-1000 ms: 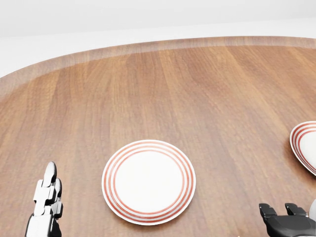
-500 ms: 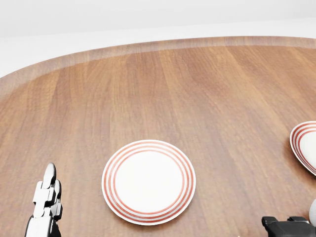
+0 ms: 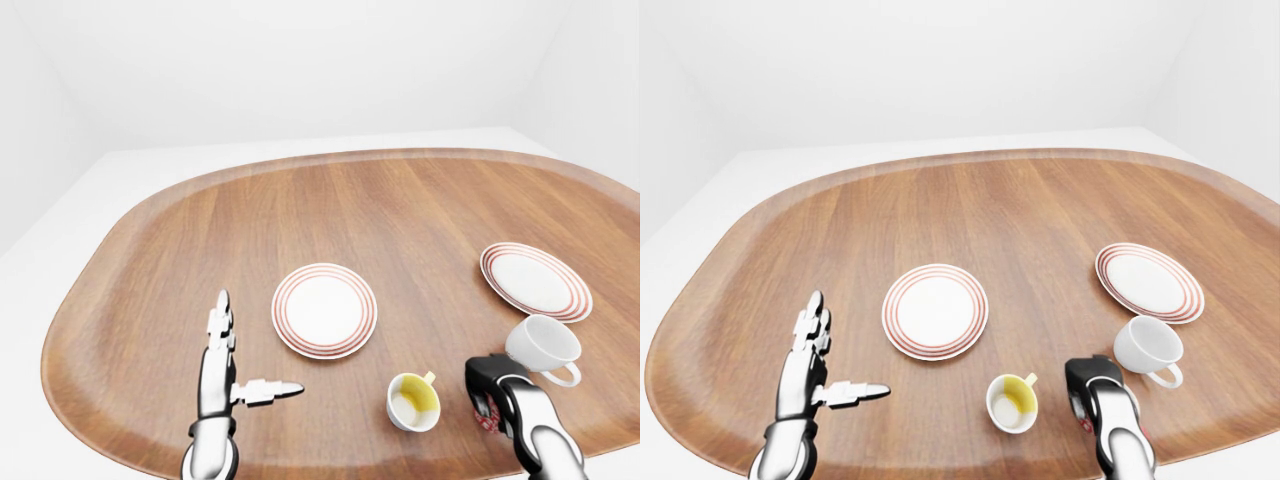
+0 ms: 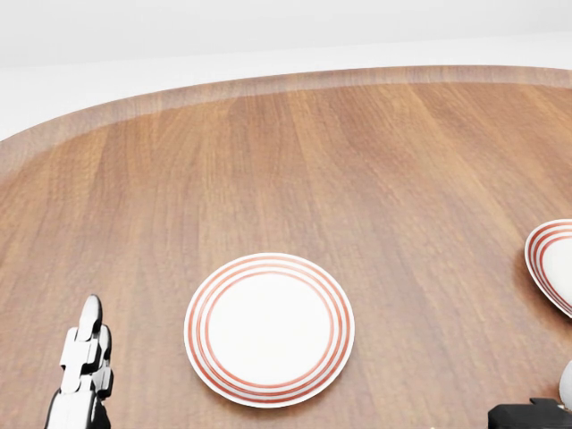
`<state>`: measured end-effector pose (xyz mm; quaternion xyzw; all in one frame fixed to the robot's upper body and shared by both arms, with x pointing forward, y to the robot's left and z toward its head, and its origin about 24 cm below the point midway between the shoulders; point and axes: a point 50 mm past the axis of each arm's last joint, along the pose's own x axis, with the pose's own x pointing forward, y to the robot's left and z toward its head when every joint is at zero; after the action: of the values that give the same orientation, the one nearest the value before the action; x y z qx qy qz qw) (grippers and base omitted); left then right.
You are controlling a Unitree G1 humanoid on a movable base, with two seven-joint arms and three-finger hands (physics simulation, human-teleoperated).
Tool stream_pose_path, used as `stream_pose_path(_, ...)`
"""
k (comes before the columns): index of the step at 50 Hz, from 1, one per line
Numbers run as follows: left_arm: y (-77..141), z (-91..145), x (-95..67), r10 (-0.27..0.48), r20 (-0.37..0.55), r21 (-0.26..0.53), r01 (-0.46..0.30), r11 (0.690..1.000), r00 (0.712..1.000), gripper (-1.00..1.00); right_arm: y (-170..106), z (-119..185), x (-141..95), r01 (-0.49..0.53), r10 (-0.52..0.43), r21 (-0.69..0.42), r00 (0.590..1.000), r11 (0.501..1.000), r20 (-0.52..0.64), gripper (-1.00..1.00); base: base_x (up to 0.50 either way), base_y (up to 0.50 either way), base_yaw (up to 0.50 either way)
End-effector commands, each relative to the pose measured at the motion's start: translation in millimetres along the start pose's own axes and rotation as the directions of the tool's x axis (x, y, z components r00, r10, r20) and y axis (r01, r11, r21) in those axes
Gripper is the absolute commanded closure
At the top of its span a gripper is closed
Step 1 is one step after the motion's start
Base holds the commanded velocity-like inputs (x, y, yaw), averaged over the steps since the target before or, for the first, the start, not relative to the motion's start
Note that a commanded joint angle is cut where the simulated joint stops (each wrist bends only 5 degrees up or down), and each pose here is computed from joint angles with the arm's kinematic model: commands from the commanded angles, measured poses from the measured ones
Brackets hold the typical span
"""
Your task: Put the red mug on the left plate.
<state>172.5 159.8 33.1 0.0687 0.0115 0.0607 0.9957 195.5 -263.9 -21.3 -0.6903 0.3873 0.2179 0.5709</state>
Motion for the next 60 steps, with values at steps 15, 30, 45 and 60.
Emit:
stream_pose_path(15, -0.1, -0.4, 4.8, -0.007, 0.003, -0.007, 0.007, 1.0, 1.0, -1.0, -226.4, 22.1, -70.4, 0.627, -0.63, -0.07, 0.77, 0.776, -0.097, 1.0, 0.0, 0.0, 0.0)
stream_pose_path(30, 1.3, -0.1, 6.3, -0.006, 0.006, -0.016, 0.006, 1.0, 1.0, -1.0, -304.4, 140.0, -52.1, 0.746, -0.719, -0.049, 0.655, 0.664, 0.231, 1.0, 0.0, 0.0, 0.0)
stream_pose_path(45, 4.8, -6.7, 1.6, 0.0, -0.028, -0.028, -0.001, 1.0, 1.0, -1.0, -308.8, 215.2, -94.3, 0.844, -0.778, 0.123, 0.413, 0.523, 0.474, 1.0, 0.0, 0.0, 0.0)
stream_pose_path(60, 7.0, -9.9, 0.1, 0.002, -0.044, -0.04, -0.003, 0.999, 0.999, -1.0, -298.3, 233.4, -97.8, 0.794, -0.756, 0.243, 0.364, 0.557, 0.544, 1.0, 0.0, 0.0, 0.0)
